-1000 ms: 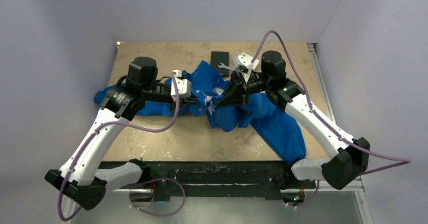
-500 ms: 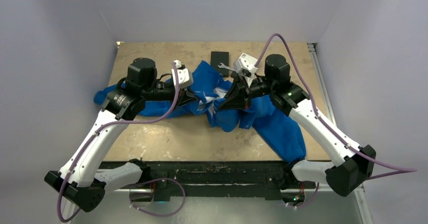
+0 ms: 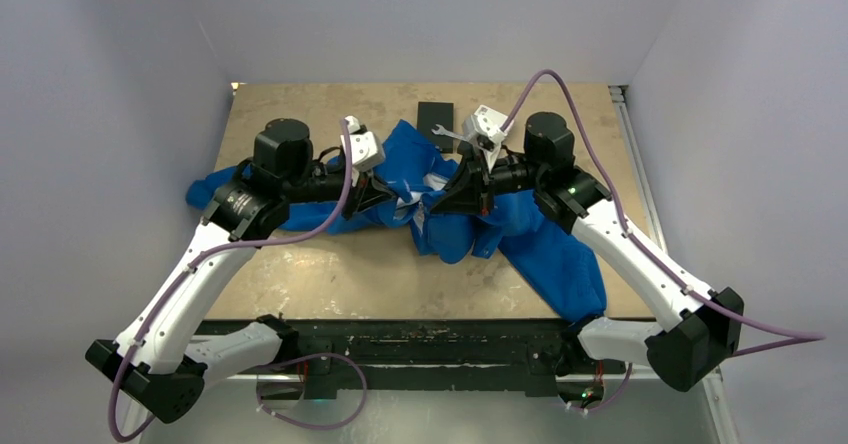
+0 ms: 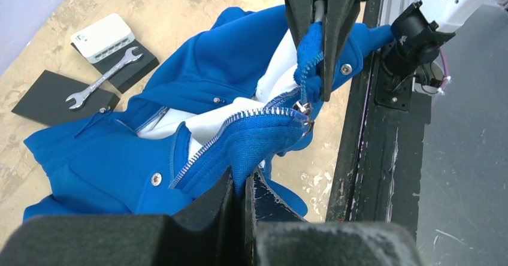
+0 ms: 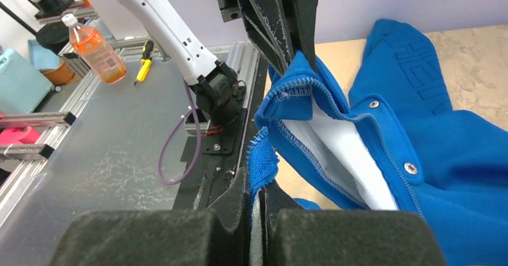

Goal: Zip up the jacket

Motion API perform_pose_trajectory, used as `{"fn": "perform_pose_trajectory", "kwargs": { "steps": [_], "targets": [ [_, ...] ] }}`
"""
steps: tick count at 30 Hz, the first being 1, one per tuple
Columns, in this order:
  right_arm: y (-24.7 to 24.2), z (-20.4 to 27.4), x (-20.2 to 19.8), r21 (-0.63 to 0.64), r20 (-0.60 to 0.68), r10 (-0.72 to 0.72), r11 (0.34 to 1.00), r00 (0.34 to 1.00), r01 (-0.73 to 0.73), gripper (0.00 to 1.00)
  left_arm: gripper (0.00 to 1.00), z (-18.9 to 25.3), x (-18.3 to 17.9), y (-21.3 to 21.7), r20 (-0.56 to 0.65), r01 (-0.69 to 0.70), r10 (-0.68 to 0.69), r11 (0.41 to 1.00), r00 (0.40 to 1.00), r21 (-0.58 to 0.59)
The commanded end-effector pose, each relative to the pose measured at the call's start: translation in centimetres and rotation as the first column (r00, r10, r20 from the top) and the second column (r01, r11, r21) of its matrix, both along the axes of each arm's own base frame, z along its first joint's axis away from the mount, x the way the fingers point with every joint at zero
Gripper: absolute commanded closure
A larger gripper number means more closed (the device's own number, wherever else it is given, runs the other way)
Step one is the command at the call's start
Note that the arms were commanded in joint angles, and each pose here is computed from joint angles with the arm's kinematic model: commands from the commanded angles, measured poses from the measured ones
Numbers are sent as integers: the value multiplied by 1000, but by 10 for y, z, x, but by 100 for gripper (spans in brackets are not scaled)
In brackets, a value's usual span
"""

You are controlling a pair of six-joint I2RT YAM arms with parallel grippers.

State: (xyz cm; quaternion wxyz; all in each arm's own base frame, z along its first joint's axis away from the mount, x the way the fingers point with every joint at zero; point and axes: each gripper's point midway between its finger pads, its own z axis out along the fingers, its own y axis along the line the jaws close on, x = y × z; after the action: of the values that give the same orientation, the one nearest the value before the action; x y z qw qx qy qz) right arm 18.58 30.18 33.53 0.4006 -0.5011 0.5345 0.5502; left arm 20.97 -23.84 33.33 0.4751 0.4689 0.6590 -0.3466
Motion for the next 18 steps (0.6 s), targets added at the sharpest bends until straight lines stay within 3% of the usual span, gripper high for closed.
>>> {"fn": "perform_pose_trajectory", "kwargs": {
  "steps": [1,10,15,18],
  "targets": [
    [4,12,3,31,12,-3,1000,1000,3,100,100,6,-8,0,54,43,-42,999,998,-12],
    [7,13,7,22,-5,-4,1000,1000,4,100,100,-2,8,7,82,-43,39,998,996,40],
    [5,5,8,3,-8,-14,1000,1000,14,100,100,-29,57,27,120,-179,150,941,981,289],
    [3,-1,12,-13,-8,-31,999,999,31,100,100,-31,68,28,130,-138,95,914,987,381]
  ]
}}
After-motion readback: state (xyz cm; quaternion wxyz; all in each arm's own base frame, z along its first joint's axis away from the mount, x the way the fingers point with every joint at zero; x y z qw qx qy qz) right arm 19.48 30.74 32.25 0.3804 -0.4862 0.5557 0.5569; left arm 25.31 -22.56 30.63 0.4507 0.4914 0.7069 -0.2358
